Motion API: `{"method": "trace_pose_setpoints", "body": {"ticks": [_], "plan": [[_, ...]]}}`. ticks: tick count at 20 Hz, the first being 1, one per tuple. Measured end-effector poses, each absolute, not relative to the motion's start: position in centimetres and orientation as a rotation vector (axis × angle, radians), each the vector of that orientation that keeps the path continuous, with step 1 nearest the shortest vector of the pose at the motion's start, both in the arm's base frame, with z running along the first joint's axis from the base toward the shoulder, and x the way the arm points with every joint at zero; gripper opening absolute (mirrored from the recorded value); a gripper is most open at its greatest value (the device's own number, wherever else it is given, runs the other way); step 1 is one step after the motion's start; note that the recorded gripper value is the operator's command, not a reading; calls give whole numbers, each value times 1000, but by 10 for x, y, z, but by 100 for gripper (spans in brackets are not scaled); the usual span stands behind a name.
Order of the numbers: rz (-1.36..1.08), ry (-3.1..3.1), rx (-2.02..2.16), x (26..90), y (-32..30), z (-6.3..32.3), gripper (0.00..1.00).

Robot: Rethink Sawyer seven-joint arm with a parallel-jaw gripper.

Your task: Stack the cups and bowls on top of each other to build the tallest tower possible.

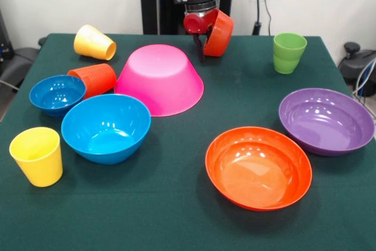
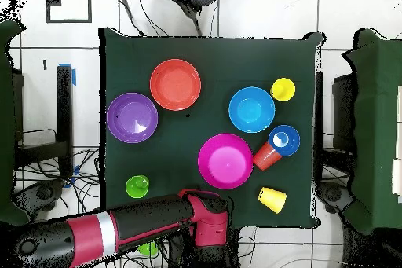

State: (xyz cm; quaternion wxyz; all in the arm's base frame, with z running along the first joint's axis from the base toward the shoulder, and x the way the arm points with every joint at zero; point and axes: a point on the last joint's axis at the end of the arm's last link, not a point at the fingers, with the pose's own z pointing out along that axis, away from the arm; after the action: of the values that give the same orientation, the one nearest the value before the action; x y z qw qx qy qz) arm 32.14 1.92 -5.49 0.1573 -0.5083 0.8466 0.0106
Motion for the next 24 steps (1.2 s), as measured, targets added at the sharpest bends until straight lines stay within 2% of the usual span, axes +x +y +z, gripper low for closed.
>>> {"method": "trace_pose_setpoints", "body": {"ticks": [1, 2, 24], "plan": [[30, 2422, -1454, 321, 19, -55, 100], [29, 2422, -1455, 322, 19, -54, 0], [0, 2412, -1503, 324, 16, -46, 0]]}}
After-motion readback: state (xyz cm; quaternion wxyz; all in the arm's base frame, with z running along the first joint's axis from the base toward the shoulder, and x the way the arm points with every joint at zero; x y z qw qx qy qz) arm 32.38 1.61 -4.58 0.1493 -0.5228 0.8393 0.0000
